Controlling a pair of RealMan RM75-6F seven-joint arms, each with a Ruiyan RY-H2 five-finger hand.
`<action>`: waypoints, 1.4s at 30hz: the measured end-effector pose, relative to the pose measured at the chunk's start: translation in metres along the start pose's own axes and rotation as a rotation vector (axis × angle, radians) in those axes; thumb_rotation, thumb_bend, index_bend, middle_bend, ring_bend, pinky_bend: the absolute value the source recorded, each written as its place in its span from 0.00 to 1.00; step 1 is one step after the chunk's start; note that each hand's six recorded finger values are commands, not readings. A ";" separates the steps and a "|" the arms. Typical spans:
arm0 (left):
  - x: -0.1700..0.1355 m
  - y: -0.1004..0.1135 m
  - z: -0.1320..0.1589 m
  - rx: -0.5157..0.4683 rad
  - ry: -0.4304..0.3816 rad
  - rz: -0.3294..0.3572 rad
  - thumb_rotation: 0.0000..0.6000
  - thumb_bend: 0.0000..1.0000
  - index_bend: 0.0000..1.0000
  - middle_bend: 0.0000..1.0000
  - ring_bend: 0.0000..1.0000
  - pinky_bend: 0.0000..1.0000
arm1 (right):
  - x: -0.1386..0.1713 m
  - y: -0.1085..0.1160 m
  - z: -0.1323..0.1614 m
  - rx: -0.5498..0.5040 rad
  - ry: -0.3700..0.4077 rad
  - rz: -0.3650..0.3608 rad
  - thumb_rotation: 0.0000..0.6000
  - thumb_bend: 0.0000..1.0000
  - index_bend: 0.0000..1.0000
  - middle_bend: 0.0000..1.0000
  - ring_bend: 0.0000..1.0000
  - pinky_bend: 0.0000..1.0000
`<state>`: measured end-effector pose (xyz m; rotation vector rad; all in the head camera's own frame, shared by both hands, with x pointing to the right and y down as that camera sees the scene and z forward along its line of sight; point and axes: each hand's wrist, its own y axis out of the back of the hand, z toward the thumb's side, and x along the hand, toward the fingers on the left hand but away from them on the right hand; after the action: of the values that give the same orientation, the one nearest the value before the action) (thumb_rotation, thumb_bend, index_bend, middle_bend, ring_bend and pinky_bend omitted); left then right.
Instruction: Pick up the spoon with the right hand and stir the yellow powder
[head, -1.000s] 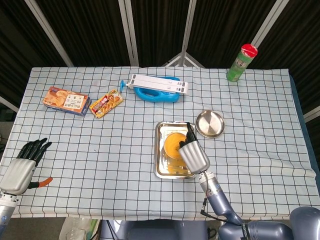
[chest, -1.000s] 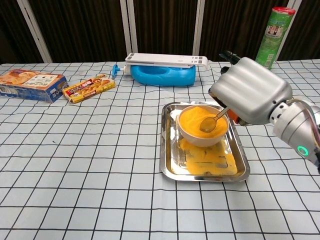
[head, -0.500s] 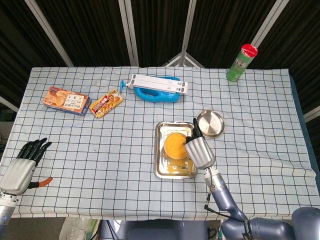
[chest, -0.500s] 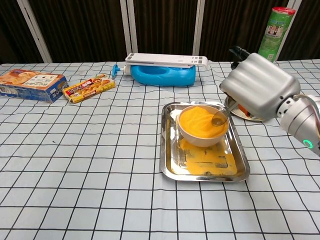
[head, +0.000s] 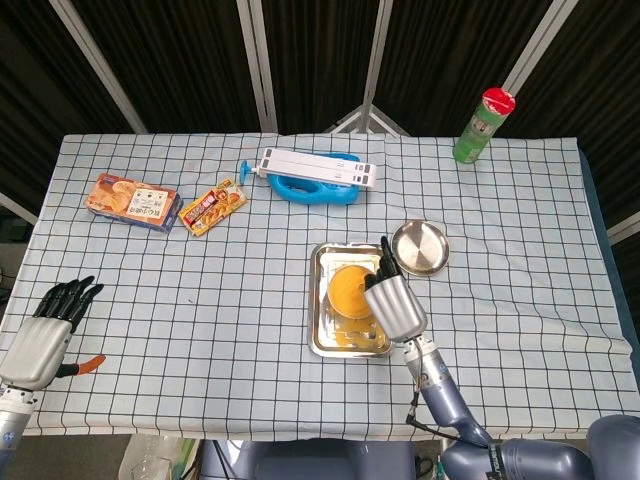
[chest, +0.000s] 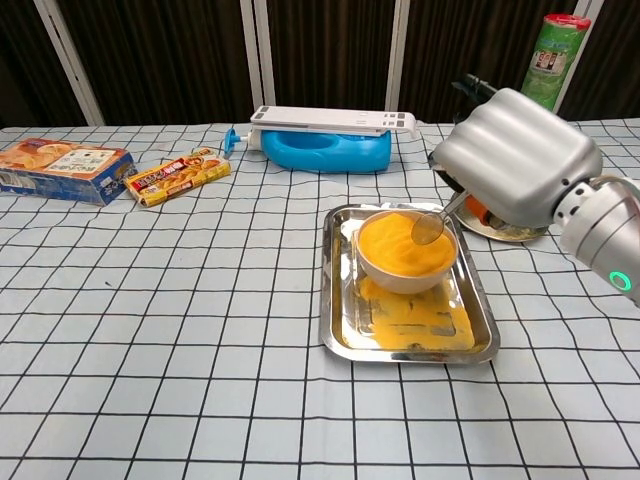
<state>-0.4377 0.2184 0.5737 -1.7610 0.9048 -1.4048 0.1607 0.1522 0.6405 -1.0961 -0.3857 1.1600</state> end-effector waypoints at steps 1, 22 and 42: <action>0.000 0.000 0.000 -0.001 0.000 0.001 1.00 0.00 0.00 0.00 0.00 0.00 | -0.001 -0.001 -0.001 0.011 -0.004 -0.001 1.00 0.71 0.68 0.61 0.32 0.00; 0.000 0.000 0.000 -0.003 0.001 0.001 1.00 0.00 0.00 0.00 0.00 0.00 | 0.004 -0.017 0.009 -0.004 -0.002 0.028 1.00 0.71 0.68 0.61 0.32 0.00; 0.001 0.000 -0.001 -0.003 0.005 0.001 1.00 0.00 0.00 0.00 0.00 0.00 | 0.000 0.002 -0.004 -0.071 -0.048 -0.009 1.00 0.71 0.68 0.61 0.32 0.00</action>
<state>-0.4381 0.2177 0.5742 -1.7603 0.9106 -1.4086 0.1623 0.1506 0.6369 -1.1290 -0.4718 1.1732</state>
